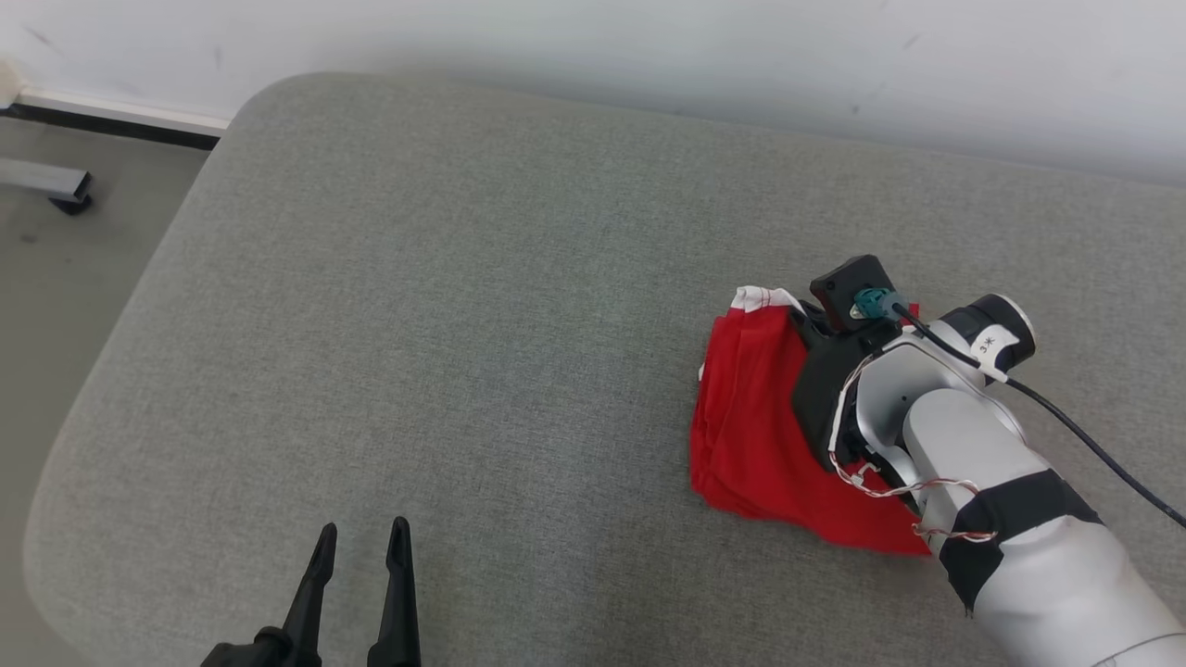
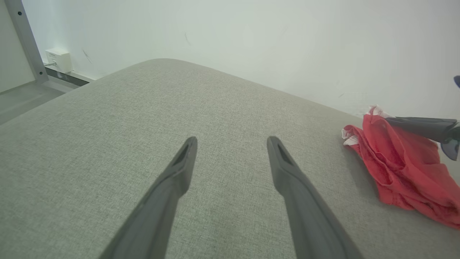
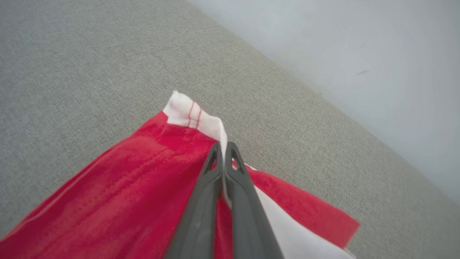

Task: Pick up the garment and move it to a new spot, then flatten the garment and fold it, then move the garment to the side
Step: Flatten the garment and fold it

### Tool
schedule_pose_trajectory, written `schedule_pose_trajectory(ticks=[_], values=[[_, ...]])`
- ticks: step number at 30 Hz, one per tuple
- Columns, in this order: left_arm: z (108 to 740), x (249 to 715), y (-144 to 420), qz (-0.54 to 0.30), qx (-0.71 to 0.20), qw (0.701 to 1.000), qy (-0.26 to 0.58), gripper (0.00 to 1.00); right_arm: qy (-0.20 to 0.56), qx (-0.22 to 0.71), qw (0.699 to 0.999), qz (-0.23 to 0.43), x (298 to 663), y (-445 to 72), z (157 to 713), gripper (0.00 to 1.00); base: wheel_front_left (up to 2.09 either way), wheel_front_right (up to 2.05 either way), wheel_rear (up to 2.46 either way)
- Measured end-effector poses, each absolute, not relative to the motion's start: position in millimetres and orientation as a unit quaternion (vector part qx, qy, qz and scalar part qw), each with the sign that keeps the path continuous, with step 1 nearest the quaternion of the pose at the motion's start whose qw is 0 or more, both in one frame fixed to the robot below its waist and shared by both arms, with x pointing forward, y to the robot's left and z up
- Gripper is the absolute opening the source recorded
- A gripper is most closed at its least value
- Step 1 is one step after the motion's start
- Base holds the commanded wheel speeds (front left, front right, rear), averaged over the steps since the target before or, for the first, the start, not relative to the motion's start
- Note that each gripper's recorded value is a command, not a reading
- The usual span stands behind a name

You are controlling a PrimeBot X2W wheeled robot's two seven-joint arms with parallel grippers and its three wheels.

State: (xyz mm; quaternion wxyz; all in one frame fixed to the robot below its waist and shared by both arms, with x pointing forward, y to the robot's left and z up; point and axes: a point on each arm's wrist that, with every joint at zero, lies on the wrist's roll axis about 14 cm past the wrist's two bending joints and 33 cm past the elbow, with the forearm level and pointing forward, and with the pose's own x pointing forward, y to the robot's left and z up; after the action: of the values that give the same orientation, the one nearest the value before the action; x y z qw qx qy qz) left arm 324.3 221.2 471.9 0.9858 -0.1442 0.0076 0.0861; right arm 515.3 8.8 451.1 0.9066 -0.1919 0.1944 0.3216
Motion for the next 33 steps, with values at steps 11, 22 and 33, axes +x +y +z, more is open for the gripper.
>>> schedule_pose_trajectory(ticks=[11,22,33], values=[[465.0,321.2,228.4,0.104,-0.144,0.984,0.02,1.0,0.19,-0.224,0.885,0.361,525.2,34.9,433.0,0.0,0.0,0.0,0.0],[464.5,319.2,234.3,0.115,-0.141,0.983,0.021,1.0,0.172,-0.191,0.89,0.376,527.7,43.9,432.4,1.0,0.0,0.0,0.0],[476.4,310.3,232.6,0.102,-0.129,0.986,-0.001,1.0,0.063,-0.039,0.934,0.348,505.2,32.8,498.4,1.0,0.0,0.0,0.0]])
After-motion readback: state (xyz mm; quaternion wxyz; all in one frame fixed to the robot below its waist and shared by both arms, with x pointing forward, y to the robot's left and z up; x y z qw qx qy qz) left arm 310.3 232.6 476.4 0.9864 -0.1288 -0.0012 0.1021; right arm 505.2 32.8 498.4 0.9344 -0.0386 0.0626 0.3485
